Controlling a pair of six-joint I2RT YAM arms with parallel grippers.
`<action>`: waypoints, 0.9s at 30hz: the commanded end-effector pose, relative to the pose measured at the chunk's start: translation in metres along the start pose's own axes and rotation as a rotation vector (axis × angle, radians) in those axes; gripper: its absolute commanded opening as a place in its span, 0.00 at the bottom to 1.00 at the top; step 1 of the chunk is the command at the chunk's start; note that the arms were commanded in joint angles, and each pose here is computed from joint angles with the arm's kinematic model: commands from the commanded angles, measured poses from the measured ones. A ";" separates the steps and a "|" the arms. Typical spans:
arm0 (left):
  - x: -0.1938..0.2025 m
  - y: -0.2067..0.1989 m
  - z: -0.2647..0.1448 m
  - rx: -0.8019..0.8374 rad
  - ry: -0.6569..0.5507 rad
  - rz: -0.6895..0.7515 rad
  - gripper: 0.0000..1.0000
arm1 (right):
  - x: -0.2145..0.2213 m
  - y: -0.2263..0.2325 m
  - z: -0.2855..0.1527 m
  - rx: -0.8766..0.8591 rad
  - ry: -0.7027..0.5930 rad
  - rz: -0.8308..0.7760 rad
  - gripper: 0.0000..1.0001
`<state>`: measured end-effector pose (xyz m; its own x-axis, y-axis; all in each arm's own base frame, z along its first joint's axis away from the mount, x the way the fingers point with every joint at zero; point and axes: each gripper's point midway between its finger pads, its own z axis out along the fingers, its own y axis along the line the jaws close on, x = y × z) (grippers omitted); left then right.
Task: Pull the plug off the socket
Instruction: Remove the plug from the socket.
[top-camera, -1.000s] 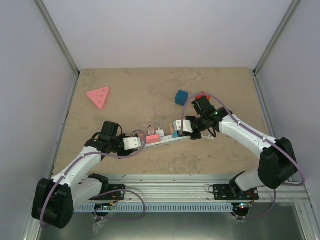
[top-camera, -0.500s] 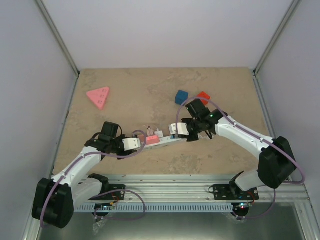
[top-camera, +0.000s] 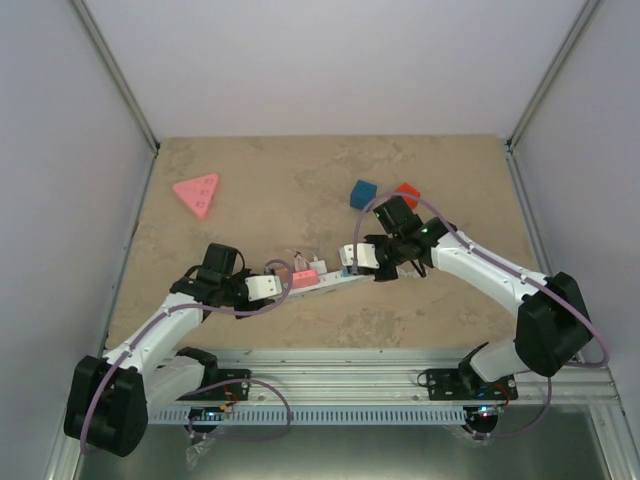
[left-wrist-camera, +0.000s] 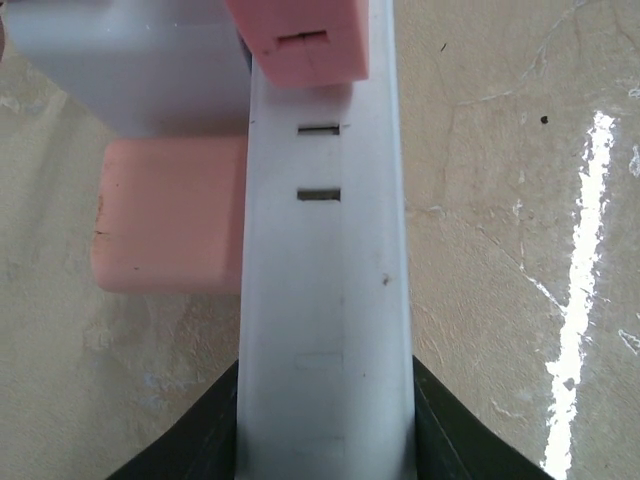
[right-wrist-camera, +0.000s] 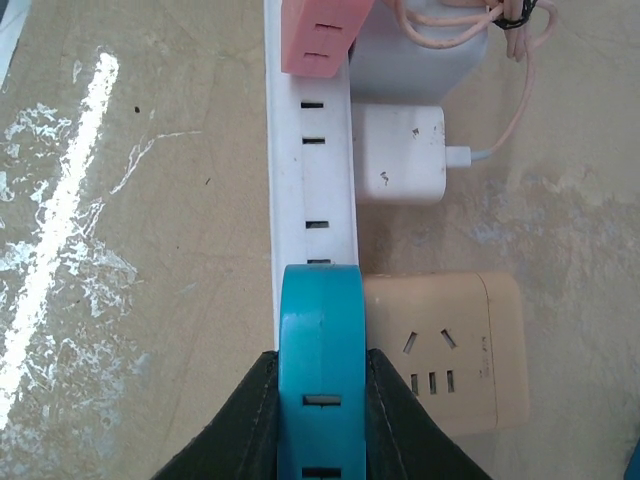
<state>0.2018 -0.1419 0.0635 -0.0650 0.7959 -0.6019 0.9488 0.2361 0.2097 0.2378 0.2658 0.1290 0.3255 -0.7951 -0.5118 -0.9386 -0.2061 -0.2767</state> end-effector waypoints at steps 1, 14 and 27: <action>-0.012 0.010 -0.003 -0.039 -0.051 0.029 0.00 | -0.002 -0.004 -0.014 0.028 -0.053 -0.002 0.00; -0.012 0.009 -0.004 -0.042 -0.054 0.031 0.00 | 0.010 -0.002 -0.013 0.039 -0.039 -0.009 0.01; -0.012 0.009 -0.003 -0.039 -0.053 0.031 0.00 | 0.012 -0.002 -0.010 0.086 -0.008 -0.046 0.01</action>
<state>0.2018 -0.1457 0.0657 -0.0498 0.7847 -0.6179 0.9504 0.2274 0.2122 0.2330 0.2552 0.1292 0.3669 -0.7492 -0.5515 -0.9215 -0.2115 -0.3258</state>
